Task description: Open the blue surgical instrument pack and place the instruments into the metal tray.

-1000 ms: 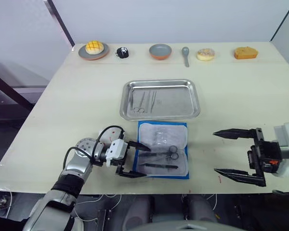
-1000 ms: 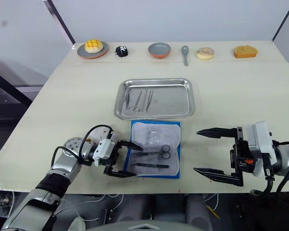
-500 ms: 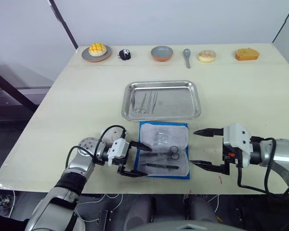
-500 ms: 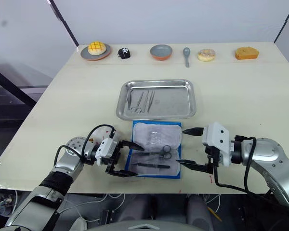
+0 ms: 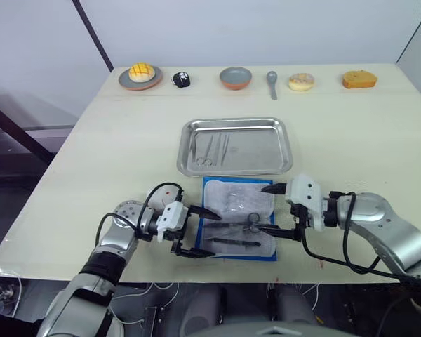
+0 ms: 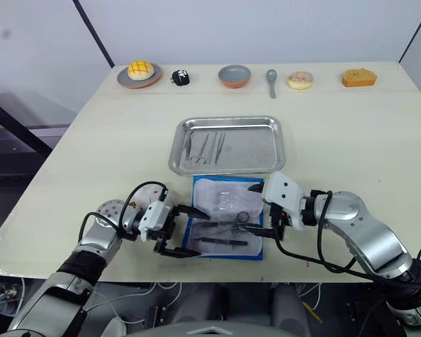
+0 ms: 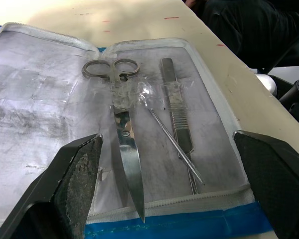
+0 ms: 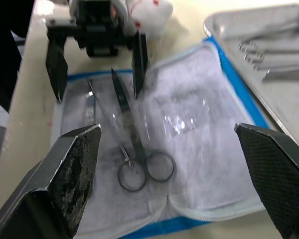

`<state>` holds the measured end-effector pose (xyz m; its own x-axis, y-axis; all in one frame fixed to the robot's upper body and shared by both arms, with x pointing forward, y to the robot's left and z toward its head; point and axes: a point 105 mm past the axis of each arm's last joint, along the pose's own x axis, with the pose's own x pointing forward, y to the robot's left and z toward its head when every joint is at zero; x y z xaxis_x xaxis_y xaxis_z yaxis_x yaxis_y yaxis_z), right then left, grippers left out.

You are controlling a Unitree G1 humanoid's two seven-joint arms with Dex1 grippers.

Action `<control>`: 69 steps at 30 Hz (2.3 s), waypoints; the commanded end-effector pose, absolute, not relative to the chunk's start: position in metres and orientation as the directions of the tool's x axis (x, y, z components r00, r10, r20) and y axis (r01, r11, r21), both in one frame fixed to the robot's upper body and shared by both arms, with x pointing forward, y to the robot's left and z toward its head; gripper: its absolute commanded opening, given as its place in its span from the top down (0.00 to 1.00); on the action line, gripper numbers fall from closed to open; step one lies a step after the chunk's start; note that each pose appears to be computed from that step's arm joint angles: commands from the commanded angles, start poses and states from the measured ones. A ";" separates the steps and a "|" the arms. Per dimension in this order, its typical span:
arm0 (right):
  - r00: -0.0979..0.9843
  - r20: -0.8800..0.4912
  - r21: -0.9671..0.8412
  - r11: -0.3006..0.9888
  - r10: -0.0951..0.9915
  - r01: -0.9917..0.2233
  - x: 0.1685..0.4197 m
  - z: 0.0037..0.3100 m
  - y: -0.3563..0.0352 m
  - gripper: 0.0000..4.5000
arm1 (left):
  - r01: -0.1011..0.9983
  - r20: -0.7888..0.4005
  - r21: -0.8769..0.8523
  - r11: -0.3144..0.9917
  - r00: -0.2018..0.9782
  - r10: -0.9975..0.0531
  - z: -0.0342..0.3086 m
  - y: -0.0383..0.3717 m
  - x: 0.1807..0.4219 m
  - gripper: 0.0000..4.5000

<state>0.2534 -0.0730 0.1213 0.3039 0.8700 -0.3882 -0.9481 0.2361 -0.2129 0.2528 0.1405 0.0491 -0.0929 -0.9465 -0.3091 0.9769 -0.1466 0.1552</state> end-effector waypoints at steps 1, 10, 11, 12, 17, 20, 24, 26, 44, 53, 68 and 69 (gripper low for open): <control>0.297 -0.387 -0.255 0.208 0.873 -0.944 0.254 0.127 -0.068 0.00 | 0.987 -0.379 0.077 -0.143 -0.104 -0.919 0.032 0.146 0.245 0.01; 0.306 -0.416 -0.262 0.209 0.856 -0.942 0.261 0.118 -0.061 0.00 | 0.988 -0.381 0.089 -0.126 -0.084 -0.921 0.042 0.141 0.243 0.01; 0.305 -0.425 -0.267 0.204 0.852 -0.942 0.262 0.116 -0.060 0.00 | 0.988 -0.381 0.088 -0.124 -0.082 -0.921 0.043 0.140 0.243 0.01; 0.304 -0.432 -0.270 0.200 0.849 -0.942 0.262 0.115 -0.059 0.00 | 0.989 -0.381 0.086 -0.121 -0.079 -0.921 0.043 0.140 0.243 0.01; 0.314 -0.469 -0.267 0.207 0.826 -0.941 0.268 0.107 -0.056 0.00 | 0.990 -0.390 0.074 -0.117 -0.079 -0.917 0.044 0.141 0.242 0.01; 0.324 -0.492 -0.265 0.216 0.808 -0.940 0.271 0.103 -0.053 0.00 | 0.991 -0.394 0.067 -0.117 -0.082 -0.916 0.044 0.142 0.241 0.01; 0.303 -0.513 -0.266 0.187 0.804 -0.946 0.270 0.099 -0.046 0.00 | 0.991 -0.397 0.062 -0.115 -0.081 -0.914 0.043 0.143 0.241 0.01; 0.304 -0.533 -0.263 0.188 0.790 -0.946 0.270 0.095 -0.045 0.00 | 0.992 -0.398 0.061 -0.114 -0.080 -0.914 0.043 0.143 0.242 0.01; 0.252 -0.601 -0.250 0.121 0.759 -0.961 0.263 0.083 -0.044 0.99 | 0.993 -0.395 0.057 -0.107 -0.076 -0.915 0.042 0.141 0.240 0.00; 0.235 -0.594 -0.256 0.095 0.770 -0.962 0.259 0.092 -0.041 0.99 | 0.993 -0.392 0.054 -0.105 -0.076 -0.917 0.042 0.141 0.240 0.00; 0.247 -0.664 -0.303 0.048 0.705 -0.952 0.259 0.119 -0.040 0.99 | 0.994 -0.389 0.047 -0.103 -0.077 -0.918 0.040 0.136 0.241 0.00; 0.248 -0.671 -0.307 0.043 0.699 -0.951 0.258 0.120 -0.041 0.99 | 0.994 -0.389 0.046 -0.102 -0.077 -0.918 0.040 0.136 0.241 0.00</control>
<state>0.2591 -0.0433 0.1072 0.2238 0.6960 -0.6823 -0.9652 0.0610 -0.2545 0.2480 0.1361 0.0580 -0.0510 -0.9380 -0.3428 0.9875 -0.0986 0.1229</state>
